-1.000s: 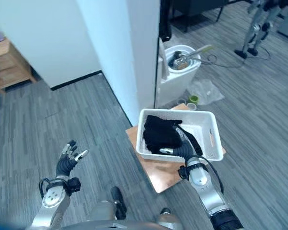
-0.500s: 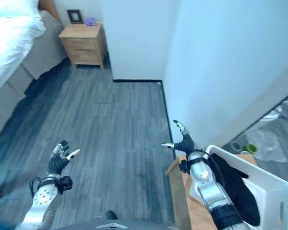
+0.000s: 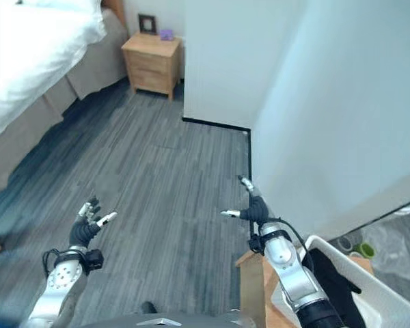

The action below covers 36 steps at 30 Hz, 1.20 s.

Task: Pick up bed clothes into laundry basket.

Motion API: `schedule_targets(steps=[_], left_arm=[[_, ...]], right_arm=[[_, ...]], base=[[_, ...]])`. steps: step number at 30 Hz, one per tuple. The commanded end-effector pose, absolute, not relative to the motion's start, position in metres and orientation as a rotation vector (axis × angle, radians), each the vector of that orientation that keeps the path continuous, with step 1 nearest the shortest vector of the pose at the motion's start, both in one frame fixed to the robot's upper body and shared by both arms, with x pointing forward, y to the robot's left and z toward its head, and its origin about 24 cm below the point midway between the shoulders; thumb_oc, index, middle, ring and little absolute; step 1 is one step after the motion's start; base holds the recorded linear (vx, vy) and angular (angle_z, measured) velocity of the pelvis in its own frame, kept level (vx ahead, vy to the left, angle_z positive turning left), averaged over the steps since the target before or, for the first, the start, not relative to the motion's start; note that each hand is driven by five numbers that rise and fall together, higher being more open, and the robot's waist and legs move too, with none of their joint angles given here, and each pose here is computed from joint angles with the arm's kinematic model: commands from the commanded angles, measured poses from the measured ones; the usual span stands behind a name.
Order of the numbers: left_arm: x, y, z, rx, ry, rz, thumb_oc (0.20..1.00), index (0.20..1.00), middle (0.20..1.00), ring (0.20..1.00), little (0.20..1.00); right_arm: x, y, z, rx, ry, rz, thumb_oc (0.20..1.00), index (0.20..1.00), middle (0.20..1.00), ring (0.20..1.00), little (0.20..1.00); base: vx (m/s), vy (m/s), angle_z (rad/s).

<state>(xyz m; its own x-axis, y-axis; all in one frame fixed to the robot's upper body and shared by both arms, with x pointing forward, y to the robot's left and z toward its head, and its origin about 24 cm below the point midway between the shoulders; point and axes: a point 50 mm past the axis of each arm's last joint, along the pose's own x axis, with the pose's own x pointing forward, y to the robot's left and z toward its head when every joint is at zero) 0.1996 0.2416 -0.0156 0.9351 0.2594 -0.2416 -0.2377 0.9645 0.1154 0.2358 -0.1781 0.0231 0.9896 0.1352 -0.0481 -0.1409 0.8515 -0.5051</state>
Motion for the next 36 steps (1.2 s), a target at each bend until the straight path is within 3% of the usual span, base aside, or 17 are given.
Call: schedule_targets(steps=[1,21,36], left_arm=[[0.203,0.251,0.006,0.151,0.147,0.262,1.0,1.0,1.0,1.0,1.0],[0.202,0.249,0.004,0.008,0.116,0.337,1.0,1.0,1.0,1.0,1.0],[0.207,0.258,0.006,0.104,0.132,0.342,1.0,1.0,1.0,1.0,1.0]], right_arm=[[0.251,-0.165,0.044,-0.506,-0.118,0.145,1.0,1.0,1.0,1.0,1.0],[0.268,-0.157,0.055,-0.509,-0.155,0.208,1.0,1.0,1.0,1.0,1.0],[0.259,-0.171,0.044,-0.498,-0.099,0.125,1.0,1.0,1.0,1.0,1.0]], base=[[-0.02,0.037,0.57],[-0.08,-0.049,0.19],[0.01,0.285,0.64]])
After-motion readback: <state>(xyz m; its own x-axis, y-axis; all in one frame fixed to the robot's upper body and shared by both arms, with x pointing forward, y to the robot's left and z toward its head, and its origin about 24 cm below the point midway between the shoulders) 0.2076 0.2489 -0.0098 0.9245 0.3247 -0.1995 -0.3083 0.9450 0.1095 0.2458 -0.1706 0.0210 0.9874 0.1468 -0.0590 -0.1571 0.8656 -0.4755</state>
